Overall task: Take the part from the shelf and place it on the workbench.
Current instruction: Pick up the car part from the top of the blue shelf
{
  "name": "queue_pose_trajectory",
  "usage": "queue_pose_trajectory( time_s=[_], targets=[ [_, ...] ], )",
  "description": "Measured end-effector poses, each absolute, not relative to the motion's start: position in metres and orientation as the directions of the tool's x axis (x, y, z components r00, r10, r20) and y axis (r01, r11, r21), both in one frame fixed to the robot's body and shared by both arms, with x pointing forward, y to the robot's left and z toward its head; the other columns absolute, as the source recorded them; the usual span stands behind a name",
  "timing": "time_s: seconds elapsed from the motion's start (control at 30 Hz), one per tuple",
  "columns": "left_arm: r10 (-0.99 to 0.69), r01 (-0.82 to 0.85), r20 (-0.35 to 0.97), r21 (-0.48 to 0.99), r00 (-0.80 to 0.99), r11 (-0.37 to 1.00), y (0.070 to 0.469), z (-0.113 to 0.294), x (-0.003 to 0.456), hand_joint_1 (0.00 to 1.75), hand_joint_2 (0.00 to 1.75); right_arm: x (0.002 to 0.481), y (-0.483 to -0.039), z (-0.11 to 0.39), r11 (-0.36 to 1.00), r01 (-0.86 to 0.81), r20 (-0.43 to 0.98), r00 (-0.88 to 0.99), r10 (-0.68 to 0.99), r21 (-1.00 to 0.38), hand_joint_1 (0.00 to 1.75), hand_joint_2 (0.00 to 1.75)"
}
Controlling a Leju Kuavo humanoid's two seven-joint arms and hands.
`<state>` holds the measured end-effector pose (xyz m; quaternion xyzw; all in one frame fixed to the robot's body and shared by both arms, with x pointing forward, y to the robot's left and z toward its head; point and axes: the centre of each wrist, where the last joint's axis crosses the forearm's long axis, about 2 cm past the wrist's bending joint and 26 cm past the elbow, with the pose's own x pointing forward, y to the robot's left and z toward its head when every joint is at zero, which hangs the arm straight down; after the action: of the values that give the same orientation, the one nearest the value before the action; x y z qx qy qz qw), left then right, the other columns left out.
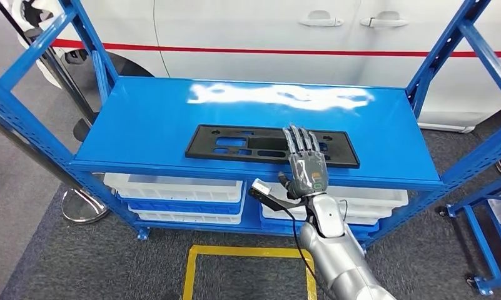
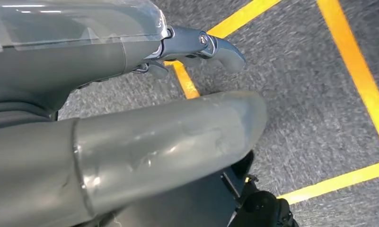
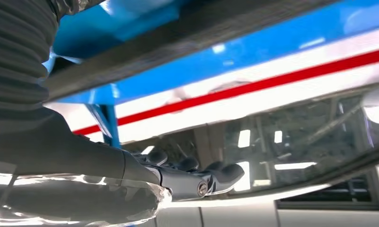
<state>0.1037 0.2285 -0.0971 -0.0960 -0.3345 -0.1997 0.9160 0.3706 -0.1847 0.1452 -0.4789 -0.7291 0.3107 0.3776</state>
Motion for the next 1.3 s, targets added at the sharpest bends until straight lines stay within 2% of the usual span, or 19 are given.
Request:
queue_pose_trajectory(
  time_s=[0.87, 1.0, 1.3],
  targets=[
    [-0.303, 0.420, 0.663, -0.019, 0.684, 0.907, 0.231, -0.095, 0.114, 0.00, 0.00, 0.372, -0.183, 0.149, 0.349, 0.476, 0.245, -0.268, 0.932, -0.807, 0.00, 1.75],
    [-0.301, 0.414, 0.668, -0.012, 0.680, 0.910, 0.233, -0.095, 0.115, 0.00, 0.00, 0.373, -0.184, 0.153, 0.355, 0.483, 0.249, -0.271, 0.930, -0.801, 1.75, 1.75],
    [-0.291, 0.402, 0.687, -0.002, 0.666, 0.915, 0.234, -0.094, 0.119, 0.00, 0.00, 0.376, -0.183, 0.155, 0.373, 0.479, 0.264, -0.281, 0.923, -0.794, 1.75, 1.75]
  ],
)
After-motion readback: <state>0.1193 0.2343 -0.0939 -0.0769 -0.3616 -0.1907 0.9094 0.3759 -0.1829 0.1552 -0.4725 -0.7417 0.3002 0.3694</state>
